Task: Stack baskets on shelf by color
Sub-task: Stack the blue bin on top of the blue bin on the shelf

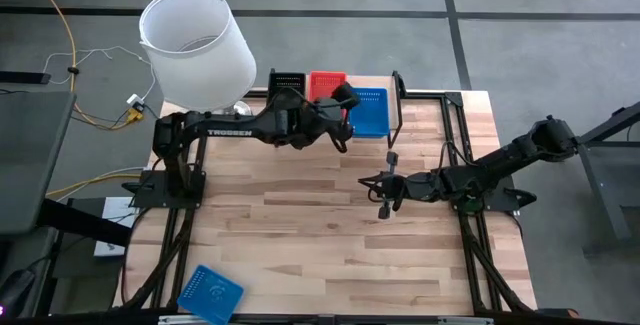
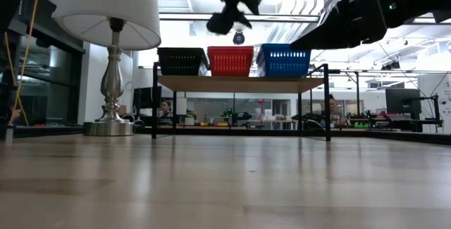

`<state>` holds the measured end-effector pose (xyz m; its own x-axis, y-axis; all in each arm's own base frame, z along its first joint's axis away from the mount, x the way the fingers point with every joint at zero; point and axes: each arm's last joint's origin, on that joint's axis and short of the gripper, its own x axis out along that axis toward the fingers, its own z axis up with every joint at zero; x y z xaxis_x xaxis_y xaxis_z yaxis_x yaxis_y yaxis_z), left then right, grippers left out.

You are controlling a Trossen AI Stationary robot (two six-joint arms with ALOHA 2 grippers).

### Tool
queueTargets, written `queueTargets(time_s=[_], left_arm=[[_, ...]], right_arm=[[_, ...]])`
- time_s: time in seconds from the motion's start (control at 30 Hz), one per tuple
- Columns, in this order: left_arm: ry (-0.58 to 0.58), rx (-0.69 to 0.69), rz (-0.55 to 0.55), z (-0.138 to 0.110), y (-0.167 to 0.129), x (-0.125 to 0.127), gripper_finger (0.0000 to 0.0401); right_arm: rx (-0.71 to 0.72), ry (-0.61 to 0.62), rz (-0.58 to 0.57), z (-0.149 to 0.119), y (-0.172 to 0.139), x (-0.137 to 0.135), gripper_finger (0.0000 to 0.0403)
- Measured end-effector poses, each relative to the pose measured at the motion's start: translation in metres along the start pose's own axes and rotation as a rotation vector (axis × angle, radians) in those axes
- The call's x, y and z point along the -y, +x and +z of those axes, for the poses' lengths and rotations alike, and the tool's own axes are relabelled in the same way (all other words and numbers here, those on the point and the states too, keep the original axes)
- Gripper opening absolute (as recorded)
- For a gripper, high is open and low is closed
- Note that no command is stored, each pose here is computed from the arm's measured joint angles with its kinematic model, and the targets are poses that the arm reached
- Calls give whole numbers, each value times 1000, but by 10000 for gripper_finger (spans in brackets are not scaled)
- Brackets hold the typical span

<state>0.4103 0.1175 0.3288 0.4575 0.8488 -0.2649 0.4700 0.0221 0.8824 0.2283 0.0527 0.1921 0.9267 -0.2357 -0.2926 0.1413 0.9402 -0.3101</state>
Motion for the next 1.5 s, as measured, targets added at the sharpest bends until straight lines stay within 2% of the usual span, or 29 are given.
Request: queueTargets(time_s=[0.1,0.2,0.27,0.33,0.43,0.53,0.67,0.73,0.77,0.87,1.1,1.3,1.5], left_arm=[[-95,9,31,-6,-15,-10,145],[-255,41,39,-12,-36,-18,143],[-373,92,5,-18,-52,-20,143],[-484,158,-75,-26,-70,-18,143],[-653,300,-289,-36,-97,-8,143],[-819,421,-596,-44,-118,4,143],[-975,484,-1075,-43,-142,21,143],[-984,475,-1275,-38,-156,28,143],[-977,479,-1334,-33,-163,31,143],[-911,467,-1412,-14,-183,44,142],[-735,535,-1437,18,-226,72,142],[-679,548,-1454,33,-254,89,142],[-645,566,-1375,39,-277,96,142]], right_arm=[[-1,0,-11,0,0,0,0],[1,0,-12,0,0,0,0],[5,-4,-13,1,0,0,0],[4,-5,-15,1,0,1,0],[4,-29,-17,1,0,1,0],[7,-43,-22,1,0,1,0],[16,-32,-28,2,2,6,0],[17,-27,-26,1,4,8,0],[16,-24,-27,1,4,9,0],[14,2,-28,1,5,11,0],[17,5,5,1,5,10,0],[13,25,5,0,5,10,0],[12,26,4,0,5,10,0]])
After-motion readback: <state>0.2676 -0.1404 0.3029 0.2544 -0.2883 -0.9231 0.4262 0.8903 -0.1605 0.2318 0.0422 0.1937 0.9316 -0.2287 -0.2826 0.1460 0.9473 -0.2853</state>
